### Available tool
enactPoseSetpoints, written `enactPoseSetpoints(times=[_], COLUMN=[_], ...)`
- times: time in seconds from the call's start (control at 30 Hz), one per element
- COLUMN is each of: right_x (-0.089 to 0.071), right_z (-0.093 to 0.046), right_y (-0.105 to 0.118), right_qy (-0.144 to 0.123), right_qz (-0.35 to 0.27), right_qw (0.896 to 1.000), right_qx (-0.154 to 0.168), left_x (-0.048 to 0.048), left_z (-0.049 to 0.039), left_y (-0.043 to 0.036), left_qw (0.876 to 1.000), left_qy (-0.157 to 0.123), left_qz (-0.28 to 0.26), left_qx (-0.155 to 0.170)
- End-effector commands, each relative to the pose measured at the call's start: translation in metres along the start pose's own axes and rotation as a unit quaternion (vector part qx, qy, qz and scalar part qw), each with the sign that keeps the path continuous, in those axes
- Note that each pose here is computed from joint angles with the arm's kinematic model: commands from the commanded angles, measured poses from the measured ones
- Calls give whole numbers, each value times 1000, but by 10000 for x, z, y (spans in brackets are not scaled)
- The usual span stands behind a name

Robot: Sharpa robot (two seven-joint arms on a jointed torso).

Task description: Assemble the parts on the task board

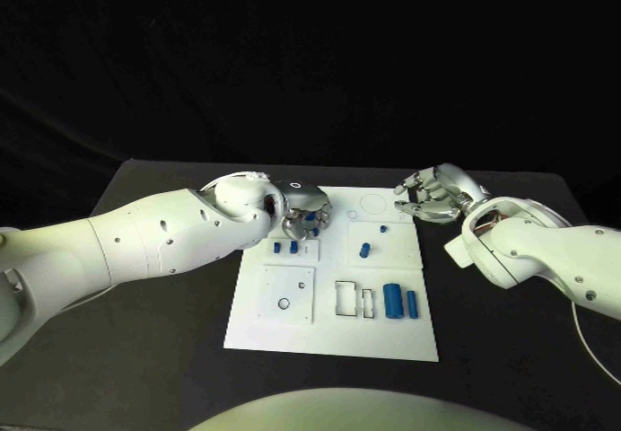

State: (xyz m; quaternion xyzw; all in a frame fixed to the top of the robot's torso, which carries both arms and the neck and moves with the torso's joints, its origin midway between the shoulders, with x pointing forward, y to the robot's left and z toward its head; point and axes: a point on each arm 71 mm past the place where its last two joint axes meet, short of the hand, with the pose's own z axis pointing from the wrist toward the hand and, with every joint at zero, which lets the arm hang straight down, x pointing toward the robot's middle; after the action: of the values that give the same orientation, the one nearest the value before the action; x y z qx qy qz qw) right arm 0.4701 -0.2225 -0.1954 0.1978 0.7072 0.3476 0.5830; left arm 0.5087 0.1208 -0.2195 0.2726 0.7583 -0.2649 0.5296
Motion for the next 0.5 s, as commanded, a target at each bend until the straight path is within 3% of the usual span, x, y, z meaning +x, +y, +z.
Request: enactPoseSetpoints(times=[0.03, 0.5], right_x=[14, 17], right_z=[0, 1], right_y=[14, 18], right_qy=[3, 4], right_qz=[-3, -3], right_qw=[1000, 1000], right_qx=[-6, -6], left_x=[10, 28], left_z=[26, 49], left_y=[-7, -1], left_qw=[1000, 1000], left_qy=[10, 22], left_qz=[4, 3], left_qx=[-3, -4])
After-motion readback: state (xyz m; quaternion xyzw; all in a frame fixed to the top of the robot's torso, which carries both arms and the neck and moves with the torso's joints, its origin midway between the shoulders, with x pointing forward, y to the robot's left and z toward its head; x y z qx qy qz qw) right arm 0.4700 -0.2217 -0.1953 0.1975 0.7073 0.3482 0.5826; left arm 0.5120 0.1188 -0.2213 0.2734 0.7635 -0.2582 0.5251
